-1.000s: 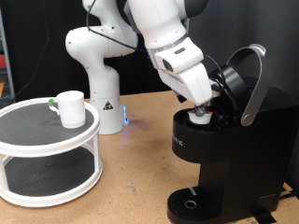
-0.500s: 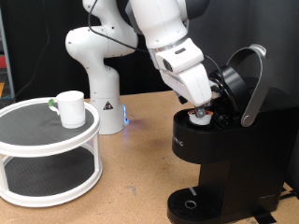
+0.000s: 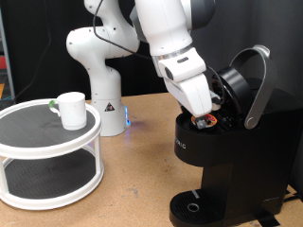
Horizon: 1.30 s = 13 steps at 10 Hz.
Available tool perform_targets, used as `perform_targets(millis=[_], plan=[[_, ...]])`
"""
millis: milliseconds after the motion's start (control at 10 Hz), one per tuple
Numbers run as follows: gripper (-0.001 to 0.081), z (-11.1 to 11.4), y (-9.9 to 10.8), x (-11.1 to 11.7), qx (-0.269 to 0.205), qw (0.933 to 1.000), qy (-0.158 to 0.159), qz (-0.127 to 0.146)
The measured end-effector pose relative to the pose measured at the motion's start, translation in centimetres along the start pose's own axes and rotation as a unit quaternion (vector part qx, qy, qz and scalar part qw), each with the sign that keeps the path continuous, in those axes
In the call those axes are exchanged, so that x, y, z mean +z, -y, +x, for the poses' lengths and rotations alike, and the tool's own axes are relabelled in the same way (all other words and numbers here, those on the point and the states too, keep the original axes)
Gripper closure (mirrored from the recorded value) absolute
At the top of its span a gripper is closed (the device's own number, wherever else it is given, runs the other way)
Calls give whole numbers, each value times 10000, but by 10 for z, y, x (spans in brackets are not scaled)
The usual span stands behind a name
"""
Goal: Make a cup of coffee with the keurig machine
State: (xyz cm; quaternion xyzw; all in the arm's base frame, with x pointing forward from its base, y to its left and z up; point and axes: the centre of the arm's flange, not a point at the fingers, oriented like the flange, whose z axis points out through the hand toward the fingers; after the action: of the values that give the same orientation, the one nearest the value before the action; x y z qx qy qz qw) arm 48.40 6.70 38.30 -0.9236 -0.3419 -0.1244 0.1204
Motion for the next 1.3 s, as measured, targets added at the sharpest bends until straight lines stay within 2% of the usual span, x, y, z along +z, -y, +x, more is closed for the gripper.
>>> perform_targets(millis=[300, 700, 1000, 1300], plan=[[-2, 0, -1, 0, 27, 9999, -76, 59], [-2, -3, -3, -4, -48, 9988, -389, 291], [-2, 2, -4, -17, -54, 9982, -496, 328], [-2, 5, -10, -31, -75, 9978, -473, 465]])
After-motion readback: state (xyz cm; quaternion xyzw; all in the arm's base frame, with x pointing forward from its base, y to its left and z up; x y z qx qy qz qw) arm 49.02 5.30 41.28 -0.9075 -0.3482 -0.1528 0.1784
